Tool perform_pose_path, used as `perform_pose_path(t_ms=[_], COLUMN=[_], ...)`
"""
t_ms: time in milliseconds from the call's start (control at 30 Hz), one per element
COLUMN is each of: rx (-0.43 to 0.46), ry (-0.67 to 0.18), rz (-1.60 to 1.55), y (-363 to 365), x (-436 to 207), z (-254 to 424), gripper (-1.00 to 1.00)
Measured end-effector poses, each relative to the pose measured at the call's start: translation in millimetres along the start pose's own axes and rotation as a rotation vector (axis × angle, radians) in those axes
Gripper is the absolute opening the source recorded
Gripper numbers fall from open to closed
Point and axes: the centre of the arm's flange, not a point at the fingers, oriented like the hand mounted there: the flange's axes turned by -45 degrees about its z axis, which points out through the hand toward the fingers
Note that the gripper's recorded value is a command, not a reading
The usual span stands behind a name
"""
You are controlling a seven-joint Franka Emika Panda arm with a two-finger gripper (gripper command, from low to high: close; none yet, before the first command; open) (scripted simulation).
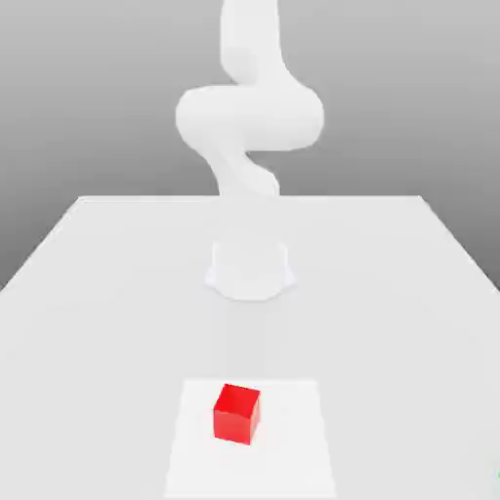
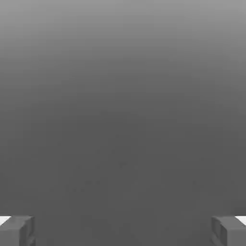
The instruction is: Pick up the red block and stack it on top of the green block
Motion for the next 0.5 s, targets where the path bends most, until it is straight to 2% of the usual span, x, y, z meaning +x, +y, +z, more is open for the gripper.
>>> perform_pose_path(t_ms=[233,500], rx=[-0.024,-0.071], ry=[-0.253,-0.528], rz=[0.083,0.172], y=[8,19], x=[-60,-183], z=[165,298], gripper=[0.0,0.0])
